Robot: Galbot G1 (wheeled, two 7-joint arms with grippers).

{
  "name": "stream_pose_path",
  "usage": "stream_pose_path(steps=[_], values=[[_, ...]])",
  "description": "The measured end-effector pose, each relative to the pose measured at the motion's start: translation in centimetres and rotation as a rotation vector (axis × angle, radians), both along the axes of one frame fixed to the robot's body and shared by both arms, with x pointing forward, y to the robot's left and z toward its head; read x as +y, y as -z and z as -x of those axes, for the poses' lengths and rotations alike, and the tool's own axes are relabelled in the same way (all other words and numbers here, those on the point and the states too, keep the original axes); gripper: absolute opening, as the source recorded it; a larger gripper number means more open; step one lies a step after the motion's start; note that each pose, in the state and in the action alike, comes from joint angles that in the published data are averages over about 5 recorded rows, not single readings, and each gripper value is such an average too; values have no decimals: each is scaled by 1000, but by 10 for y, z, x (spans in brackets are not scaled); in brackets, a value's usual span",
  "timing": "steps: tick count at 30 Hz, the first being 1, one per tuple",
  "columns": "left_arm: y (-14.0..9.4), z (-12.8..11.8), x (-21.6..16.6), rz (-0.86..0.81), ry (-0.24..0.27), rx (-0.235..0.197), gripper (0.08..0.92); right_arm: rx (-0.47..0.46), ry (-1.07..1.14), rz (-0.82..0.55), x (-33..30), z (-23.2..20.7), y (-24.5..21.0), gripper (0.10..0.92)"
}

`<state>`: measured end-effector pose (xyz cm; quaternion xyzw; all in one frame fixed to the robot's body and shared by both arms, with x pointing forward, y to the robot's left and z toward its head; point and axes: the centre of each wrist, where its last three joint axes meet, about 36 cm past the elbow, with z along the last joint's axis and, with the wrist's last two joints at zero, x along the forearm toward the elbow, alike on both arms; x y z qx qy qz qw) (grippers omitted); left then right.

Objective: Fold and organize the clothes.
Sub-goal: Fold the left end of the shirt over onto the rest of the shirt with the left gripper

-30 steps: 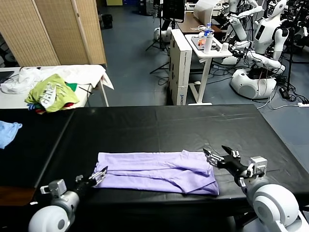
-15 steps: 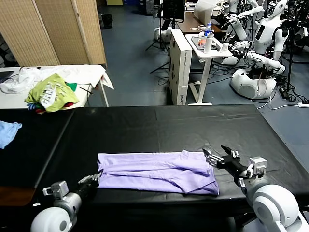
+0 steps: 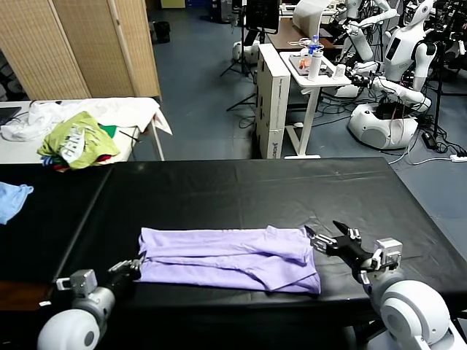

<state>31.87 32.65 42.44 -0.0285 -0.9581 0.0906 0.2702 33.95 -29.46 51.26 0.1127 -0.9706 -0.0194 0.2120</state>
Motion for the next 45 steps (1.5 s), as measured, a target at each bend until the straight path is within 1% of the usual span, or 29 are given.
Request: stream_pose_path(steps=[8,12,16,20,29,34,39,45], values=[[-1,-2,2,-7,1,-2,189,-10,2,0,-1,1,-3,907],[-1,-2,8,-23,-7,3,189,-20,5,-1,-2,1,-3,907],[-1,1,22,-26,-23,18,189,-22,5,-6,-2,0,-2,907],[-6,2,47,-38,-49,25,189,-20,1,-12,1,-2,0,907],[-31,1,112,-116,-135,2,189,-16,1,-13,1,-3,2,907],[-46,0,138,-152,-172,-14,189,-13,6,-13,-1,-4,3,907],[-55,-1,148,-170,-188,-25,189,-11,11,-16,-1,-3,4,907],[-57,0,138,-156,-179,-30,189,-10,12,-20,0,-4,5,907]])
